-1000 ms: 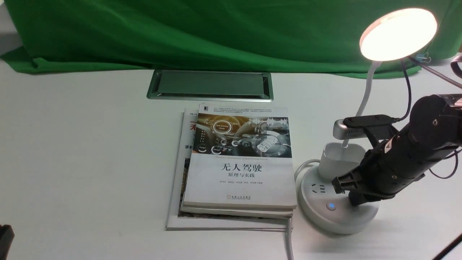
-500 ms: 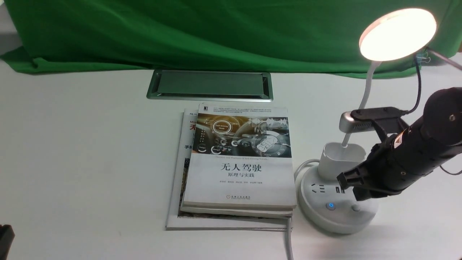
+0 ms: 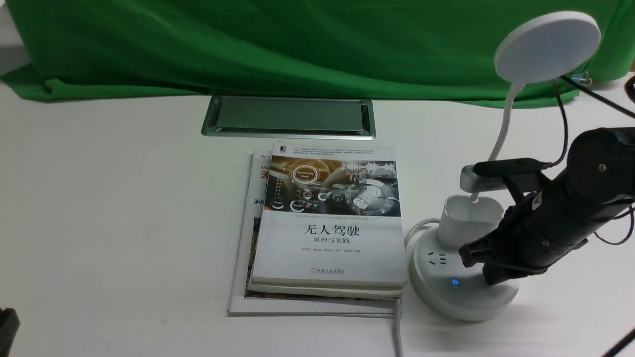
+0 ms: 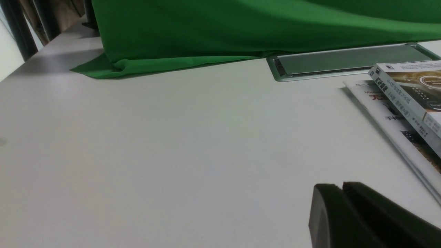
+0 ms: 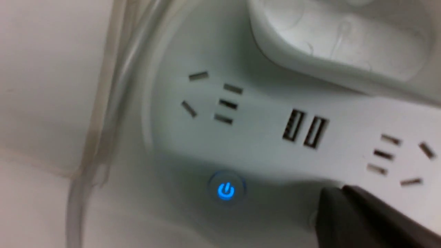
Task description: Turn off the desk lamp on the white desktop by hand.
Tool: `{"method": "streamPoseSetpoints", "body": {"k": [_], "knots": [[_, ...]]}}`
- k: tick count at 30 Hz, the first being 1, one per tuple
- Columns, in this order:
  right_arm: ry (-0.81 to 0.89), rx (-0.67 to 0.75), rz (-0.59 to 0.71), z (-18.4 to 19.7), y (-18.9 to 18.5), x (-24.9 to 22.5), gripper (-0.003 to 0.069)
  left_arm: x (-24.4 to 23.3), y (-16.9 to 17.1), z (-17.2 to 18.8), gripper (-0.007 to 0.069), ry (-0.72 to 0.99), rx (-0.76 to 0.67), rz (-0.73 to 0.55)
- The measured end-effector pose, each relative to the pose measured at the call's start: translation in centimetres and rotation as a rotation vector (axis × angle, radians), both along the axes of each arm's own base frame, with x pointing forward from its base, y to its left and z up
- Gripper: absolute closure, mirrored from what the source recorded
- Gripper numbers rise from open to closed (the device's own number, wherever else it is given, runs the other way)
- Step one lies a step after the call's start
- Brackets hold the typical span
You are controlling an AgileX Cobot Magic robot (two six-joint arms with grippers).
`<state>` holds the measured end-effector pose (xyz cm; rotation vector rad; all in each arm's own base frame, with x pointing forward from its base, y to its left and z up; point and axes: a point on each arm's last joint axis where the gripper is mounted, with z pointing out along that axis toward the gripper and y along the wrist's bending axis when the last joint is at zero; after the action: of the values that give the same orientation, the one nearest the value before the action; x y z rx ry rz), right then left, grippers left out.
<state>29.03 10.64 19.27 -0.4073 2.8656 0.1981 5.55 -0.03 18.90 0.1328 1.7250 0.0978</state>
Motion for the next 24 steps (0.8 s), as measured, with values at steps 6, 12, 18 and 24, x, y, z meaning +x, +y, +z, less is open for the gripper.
{"method": "streamPoseSetpoints", "body": {"k": [6, 12, 18, 24], "knots": [[-0.082, 0.028, 0.007, 4.1, -0.7, -2.3, 0.0622, 0.0, 0.0, 0.0, 0.0606, 0.000, 0.000, 0.000], [-0.157, 0.055, 0.003, 6.2, -2.4, -7.3, 0.0622, 0.0, 0.0, 0.0, 0.0606, 0.001, 0.000, 0.000], [-0.211, 0.076, 0.007, 7.4, -4.0, -12.1, 0.0622, 0.0, 0.0, 0.0, 0.0606, 0.001, 0.000, 0.000], [-0.341, 0.125, 0.003, 9.9, -5.1, -15.3, 0.0620, 0.0, 0.0, 0.0, 0.0606, 0.001, 0.000, 0.000]]}}
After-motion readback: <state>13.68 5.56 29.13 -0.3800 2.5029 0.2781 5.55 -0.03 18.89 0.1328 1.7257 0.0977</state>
